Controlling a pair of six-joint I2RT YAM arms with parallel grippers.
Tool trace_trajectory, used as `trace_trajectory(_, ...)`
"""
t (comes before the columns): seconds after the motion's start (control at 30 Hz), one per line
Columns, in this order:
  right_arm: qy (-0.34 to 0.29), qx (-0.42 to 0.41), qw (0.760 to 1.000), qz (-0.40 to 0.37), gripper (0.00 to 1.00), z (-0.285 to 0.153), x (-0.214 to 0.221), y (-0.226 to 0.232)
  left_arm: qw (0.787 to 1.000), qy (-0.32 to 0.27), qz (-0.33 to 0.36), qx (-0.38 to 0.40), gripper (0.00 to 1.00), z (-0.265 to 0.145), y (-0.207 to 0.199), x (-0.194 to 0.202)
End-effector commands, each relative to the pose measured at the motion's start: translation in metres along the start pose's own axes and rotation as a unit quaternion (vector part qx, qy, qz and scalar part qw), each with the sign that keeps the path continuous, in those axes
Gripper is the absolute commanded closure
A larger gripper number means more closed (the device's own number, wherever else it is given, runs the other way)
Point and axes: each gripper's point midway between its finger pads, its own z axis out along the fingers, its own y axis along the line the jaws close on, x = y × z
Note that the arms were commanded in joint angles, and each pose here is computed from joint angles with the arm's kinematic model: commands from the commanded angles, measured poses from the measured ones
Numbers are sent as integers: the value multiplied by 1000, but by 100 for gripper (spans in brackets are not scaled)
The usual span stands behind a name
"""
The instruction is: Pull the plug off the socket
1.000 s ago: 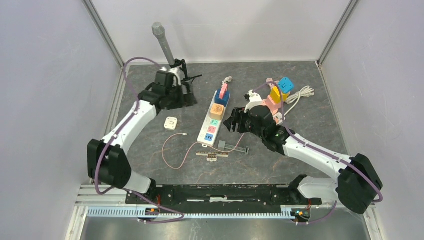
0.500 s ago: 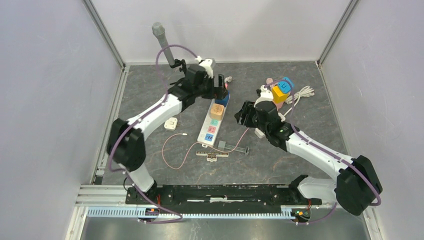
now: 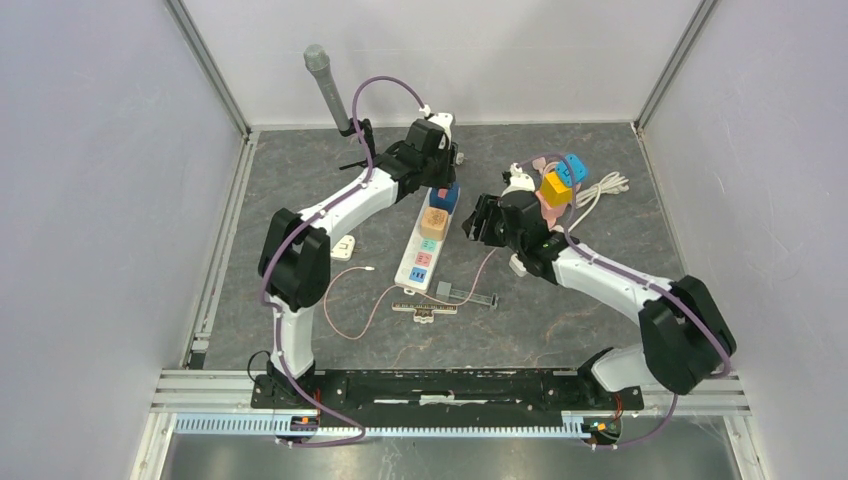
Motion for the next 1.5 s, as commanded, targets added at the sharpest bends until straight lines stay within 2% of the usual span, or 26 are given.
trace_trajectory(0.0, -36, -30, 999, 17, 36, 14, -29, 17, 1000, 4, 20, -12, 54, 0, 3, -9)
trace_trajectory(0.1, -39, -37, 998, 31, 37, 23, -34, 17, 1000, 13, 27, -10, 67, 1, 3, -4)
trace_trajectory(0.2, -50, -81, 994, 49, 38, 35, -39, 26, 999, 22, 30, -5, 83, 0, 2, 0)
trace_trajectory(0.23, -40, -96, 993, 60, 38, 39, -37, 30, 999, 22, 27, -6, 85, -2, 3, -1)
trace_trajectory(0.3, -40, -110, 991, 71, 39, 49, -41, 35, 1000, 21, 22, -8, 85, -4, 3, -3)
trace_trajectory(0.33, -40, -113, 990, 77, 39, 55, -43, 37, 1000, 20, 20, -8, 81, -5, 3, -4)
trace_trajectory(0.4, -38, -115, 989, 82, 41, 65, -47, 41, 1000, 20, 17, -6, 64, -5, 2, -4)
trace_trajectory(0.47, -35, -112, 989, 86, 43, 75, -49, 42, 1000, 21, 19, -10, 53, -3, 4, -3)
trace_trajectory(0.57, -42, -106, 990, 88, 46, 84, -53, 40, 999, 26, 17, -14, 52, 2, 5, 0)
trace_trajectory(0.67, -45, -103, 990, 87, 49, 90, -55, 37, 999, 30, 15, -8, 55, 5, 2, 1)
trace_trajectory(0.77, -42, -94, 991, 85, 53, 96, -52, 30, 999, 31, 15, -7, 67, 7, 2, 0)
trace_trajectory(0.93, -18, -89, 994, 63, 56, 110, -40, 24, 999, 39, 18, 10, 97, 4, -4, 1)
trace_trajectory(1.23, 30, -60, 997, 46, 62, 123, -13, 7, 999, 35, 13, 22, 98, -5, -9, -5)
trace_trajectory(1.47, 66, -20, 996, 49, 76, 125, 17, -17, 999, 21, -1, 43, 98, -20, -20, -21)
